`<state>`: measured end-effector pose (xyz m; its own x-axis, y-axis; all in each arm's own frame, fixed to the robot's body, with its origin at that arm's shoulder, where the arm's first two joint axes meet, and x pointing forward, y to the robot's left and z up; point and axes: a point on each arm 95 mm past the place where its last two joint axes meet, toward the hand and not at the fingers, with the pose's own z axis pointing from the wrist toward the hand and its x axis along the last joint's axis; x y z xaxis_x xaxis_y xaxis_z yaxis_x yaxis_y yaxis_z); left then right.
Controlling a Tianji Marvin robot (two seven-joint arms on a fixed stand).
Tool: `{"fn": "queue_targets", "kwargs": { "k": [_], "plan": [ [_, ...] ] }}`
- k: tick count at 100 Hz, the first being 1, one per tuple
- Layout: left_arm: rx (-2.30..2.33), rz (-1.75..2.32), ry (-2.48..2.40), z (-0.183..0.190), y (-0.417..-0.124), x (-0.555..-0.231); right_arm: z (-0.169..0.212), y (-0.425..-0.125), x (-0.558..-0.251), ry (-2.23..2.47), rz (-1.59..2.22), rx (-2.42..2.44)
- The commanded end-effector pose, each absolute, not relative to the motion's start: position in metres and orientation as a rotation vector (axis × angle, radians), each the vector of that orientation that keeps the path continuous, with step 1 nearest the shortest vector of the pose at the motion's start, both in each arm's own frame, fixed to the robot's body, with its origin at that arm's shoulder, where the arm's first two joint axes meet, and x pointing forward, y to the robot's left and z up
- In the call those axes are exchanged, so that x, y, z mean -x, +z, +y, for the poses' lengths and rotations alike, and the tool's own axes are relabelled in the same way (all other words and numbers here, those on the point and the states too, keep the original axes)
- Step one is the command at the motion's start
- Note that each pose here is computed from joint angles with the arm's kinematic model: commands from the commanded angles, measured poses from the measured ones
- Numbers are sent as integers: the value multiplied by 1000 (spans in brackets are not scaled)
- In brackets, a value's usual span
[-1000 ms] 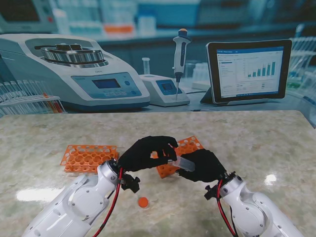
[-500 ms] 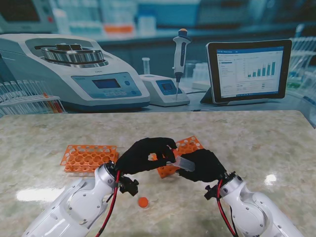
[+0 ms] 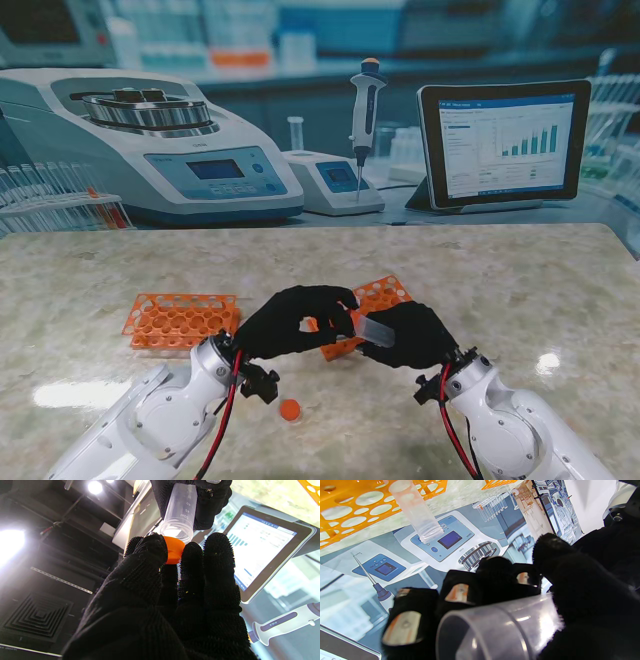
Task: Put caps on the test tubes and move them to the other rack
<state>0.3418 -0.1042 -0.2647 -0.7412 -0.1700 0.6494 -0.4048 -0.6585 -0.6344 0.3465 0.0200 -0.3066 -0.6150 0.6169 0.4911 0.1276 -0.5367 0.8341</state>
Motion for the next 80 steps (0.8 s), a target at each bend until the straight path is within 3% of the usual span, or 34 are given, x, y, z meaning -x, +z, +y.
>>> {"fn": "queue_targets", "kwargs": {
  "k": [1, 80],
  "plan": [
    [-1051, -1224, 2522, -105, -265, -338, 21, -308, -345, 2216, 1299, -1179],
    [-1041, -1212, 2544, -94, -255, -335, 21, -308, -345, 2213, 1295, -1182]
  ]
}}
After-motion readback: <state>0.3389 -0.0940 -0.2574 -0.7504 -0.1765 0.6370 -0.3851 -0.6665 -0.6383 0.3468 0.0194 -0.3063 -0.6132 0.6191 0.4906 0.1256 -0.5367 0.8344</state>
